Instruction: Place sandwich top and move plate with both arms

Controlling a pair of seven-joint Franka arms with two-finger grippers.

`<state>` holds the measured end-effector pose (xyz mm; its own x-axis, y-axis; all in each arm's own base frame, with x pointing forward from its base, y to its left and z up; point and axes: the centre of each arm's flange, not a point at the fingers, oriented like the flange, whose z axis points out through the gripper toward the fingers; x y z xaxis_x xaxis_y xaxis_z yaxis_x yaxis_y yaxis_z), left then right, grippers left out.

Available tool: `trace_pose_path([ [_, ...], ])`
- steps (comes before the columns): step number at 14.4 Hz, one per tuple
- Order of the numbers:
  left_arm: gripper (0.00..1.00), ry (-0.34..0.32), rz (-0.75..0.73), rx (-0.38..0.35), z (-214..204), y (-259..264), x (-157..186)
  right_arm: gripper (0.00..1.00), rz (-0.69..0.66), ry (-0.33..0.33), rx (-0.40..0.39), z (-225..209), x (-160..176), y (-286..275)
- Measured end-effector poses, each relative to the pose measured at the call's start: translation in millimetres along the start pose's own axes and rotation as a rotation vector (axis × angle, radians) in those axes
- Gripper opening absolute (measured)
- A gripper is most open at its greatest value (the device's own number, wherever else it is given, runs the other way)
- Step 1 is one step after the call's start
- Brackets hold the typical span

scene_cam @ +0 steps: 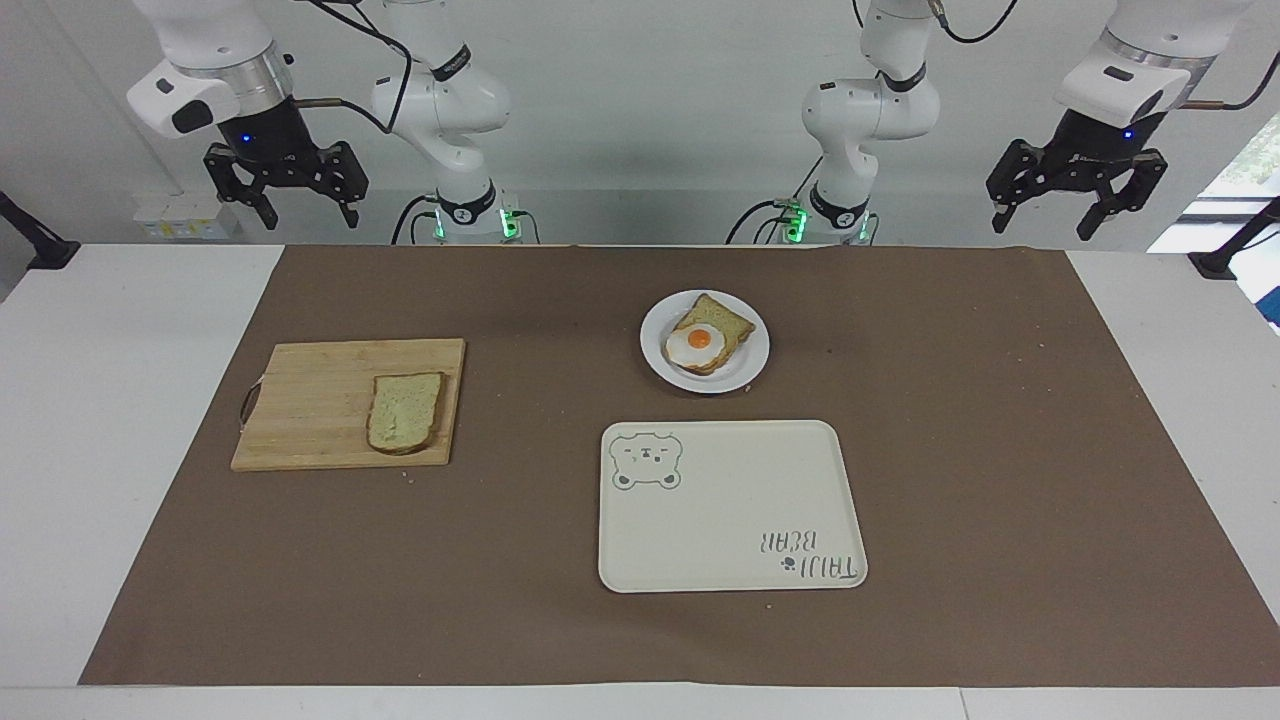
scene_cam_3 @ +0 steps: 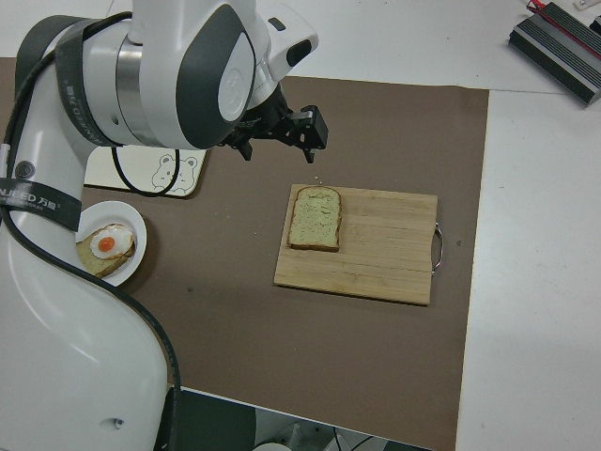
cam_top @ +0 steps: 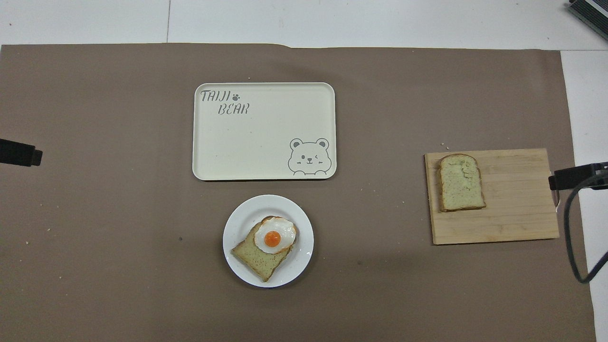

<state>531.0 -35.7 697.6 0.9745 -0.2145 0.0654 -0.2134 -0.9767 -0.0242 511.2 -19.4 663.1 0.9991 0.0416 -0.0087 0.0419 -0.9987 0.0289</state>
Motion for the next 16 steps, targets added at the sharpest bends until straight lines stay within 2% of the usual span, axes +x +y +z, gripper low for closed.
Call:
trace_pose_path([
  [16, 1.0, 0.0, 0.0, 0.0, 0.0, 0.0, 0.0, 1.0, 0.016, -0.003, 0.0, 1.6, 0.0, 0.1],
])
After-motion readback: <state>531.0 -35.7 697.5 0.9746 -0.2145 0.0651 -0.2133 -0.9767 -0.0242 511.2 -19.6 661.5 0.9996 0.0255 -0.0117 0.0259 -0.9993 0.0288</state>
